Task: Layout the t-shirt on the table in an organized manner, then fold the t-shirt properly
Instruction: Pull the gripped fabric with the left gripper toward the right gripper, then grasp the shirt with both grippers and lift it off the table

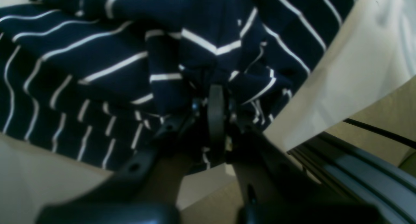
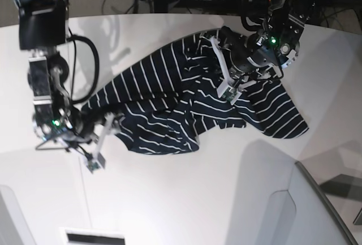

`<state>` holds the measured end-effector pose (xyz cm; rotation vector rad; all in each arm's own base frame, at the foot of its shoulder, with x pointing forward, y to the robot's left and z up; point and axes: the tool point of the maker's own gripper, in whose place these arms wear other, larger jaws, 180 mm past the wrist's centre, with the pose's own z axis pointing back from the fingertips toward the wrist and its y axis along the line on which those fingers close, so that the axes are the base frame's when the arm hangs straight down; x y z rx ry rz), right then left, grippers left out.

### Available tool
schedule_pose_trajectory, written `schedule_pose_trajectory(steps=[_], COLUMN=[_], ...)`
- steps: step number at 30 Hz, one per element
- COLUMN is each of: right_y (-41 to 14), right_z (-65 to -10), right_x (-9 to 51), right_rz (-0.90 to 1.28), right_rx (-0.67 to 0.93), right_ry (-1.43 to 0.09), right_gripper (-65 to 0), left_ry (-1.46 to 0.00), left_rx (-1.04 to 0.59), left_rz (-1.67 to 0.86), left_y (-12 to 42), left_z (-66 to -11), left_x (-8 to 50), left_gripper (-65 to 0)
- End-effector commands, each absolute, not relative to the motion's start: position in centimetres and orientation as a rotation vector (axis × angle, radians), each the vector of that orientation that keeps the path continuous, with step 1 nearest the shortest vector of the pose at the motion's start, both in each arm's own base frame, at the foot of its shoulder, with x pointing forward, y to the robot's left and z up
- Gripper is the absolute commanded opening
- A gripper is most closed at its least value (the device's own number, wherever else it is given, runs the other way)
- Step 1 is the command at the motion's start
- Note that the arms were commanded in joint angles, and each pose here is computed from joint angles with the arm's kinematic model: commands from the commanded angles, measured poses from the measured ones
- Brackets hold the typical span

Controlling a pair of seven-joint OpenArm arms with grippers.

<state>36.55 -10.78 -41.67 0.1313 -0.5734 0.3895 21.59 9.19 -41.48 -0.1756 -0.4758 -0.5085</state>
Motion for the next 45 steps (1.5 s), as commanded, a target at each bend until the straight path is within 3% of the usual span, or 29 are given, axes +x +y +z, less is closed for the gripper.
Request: schedule_pose_trajectory(steps=[1,9,20,32,34,38,39,45], right_y=[-10.7,-6.3,-3.0,-3.7,-3.7,-3.8,-3.8,-3.9], right_z=[-40.6,-42.9,-44.2,-47.5,-47.5,-47.5,-47.4,-46.8], right_x=[38.6,41.7,44.6,43.2,43.2,43.2,43.3,43.9], right_rz=[0.394,0.493,0.414,0.350,0.351,0.349,0.348,0.356], right_rx=[0.131,0.194,0.291,0.312,0.311,0.310,0.311,0.305], right_ry=[-0.625,-0.634,-0.662,-0.654,-0.653,-0.652,-0.656,-0.663], right_gripper=[-19.5,-19.1,-18.8,-20.6,-28.2,-61.7,-65.0,-65.0], left_ry=[-0.503,-0.513,-0.514,-0.511,-0.514,-0.517,-0.518,-0.538], left_rx=[-0.170,-0.170,-0.182,-0.182,-0.182,-0.181,-0.180,-0.170], left_rz=[-0.512,-0.510,-0.505,-0.504,-0.505,-0.505,-0.505,-0.504], left_y=[9.3,9.2,8.8,8.8,8.8,8.8,8.8,9.2], left_z=[-40.8,-40.6,-40.6,-40.7,-40.6,-40.6,-40.5,-40.1], left_x=[22.2,22.6,22.5,22.4,22.5,22.6,22.7,23.4], left_gripper=[-65.0,-65.0,-65.0,-65.0,-65.0,-65.0,-65.0,-65.0])
